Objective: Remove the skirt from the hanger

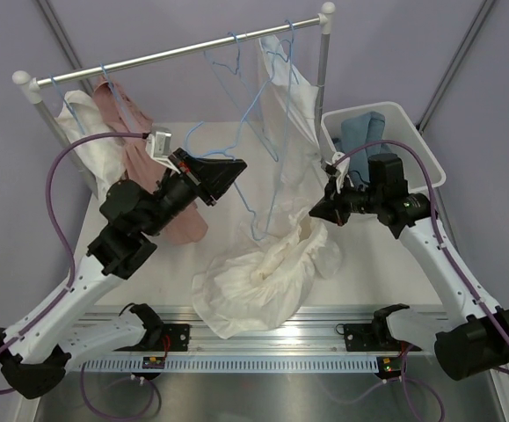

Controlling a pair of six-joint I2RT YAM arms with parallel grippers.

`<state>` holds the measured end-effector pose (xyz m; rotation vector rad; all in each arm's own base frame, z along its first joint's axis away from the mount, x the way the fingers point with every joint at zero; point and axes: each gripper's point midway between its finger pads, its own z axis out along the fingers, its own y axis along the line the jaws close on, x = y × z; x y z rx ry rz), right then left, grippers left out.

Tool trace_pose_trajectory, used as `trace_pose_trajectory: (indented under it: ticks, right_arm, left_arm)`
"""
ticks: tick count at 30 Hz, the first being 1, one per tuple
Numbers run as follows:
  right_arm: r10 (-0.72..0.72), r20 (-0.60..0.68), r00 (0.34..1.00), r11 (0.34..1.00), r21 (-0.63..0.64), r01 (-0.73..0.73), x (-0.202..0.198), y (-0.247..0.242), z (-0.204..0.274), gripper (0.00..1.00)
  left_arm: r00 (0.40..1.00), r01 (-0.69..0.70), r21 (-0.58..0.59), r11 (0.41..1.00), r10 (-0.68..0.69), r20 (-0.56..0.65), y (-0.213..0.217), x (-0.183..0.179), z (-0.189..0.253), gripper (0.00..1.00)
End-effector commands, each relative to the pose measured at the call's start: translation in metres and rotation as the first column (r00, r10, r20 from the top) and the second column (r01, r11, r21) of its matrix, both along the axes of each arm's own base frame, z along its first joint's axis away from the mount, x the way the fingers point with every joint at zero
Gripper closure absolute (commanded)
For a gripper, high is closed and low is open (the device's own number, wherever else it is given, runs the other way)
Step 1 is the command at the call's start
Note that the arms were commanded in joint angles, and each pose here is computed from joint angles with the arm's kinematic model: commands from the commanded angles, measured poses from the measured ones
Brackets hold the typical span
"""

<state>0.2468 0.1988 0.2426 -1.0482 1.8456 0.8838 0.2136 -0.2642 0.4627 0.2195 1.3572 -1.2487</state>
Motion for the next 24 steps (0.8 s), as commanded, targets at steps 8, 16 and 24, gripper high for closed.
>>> trace_pose_trajectory:
  ticks: [8, 16, 24]
  right_arm:
    - [-0.218, 0.109, 0.97, 0.974, -0.043, 0.224, 0.058, -0.031, 0.017, 0.95]
    - [-0.08, 0.023, 0.997, 0.997, -0.006, 0.08, 0.045, -0.013, 0.017, 0.63]
    - [-0.064, 0.102, 0.993, 0.998, -0.019, 0.067, 0.017, -0.023, 0.02, 0.07]
  left_arm:
    - [0.919, -0.337, 0.244, 0.91, 0.374, -0.126, 0.106, -0.017, -0.043, 1.0]
    - [0.849, -0.395, 0.407, 0.823, 0.497, -0.181, 0.126, -0.009, -0.065, 1.0]
    - [0.801, -0.43, 0.519, 0.739, 0.577, -0.158, 0.115, 0.027, -0.061, 1.0]
